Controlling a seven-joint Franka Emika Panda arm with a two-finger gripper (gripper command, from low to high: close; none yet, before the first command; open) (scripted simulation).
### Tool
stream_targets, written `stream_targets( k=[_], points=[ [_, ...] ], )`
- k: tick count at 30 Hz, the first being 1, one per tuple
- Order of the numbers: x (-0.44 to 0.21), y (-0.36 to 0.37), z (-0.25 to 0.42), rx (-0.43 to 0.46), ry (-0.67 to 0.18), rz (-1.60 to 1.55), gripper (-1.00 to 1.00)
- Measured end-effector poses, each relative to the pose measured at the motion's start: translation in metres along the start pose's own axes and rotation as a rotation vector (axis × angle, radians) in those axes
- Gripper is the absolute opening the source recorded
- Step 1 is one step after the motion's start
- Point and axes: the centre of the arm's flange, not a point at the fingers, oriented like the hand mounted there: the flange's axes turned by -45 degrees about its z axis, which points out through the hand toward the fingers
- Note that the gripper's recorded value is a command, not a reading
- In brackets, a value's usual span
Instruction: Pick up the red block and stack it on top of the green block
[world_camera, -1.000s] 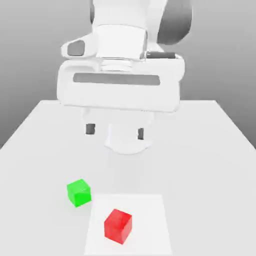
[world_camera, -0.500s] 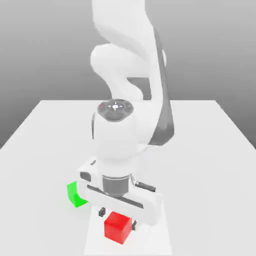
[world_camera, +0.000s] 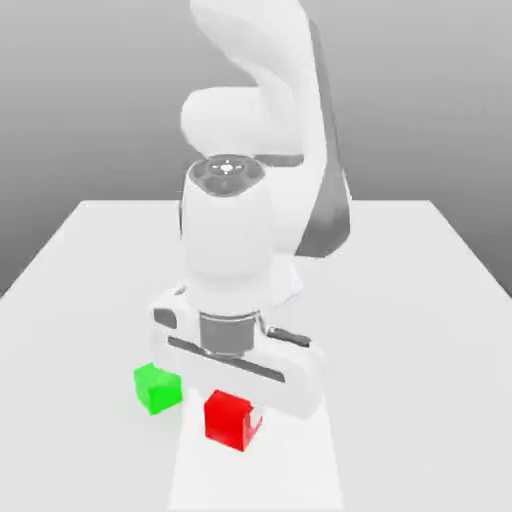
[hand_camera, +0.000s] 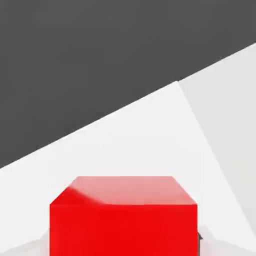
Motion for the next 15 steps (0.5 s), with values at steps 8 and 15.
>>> stream_targets(
  k=[8,15],
  points=[
    [-0.023,0.068,-0.017,-0.027,0.001,-0.243,-1.00],
    [-0.053,0.109,-0.026,-0.008,-0.004,-0.477,-1.00]
  ],
)
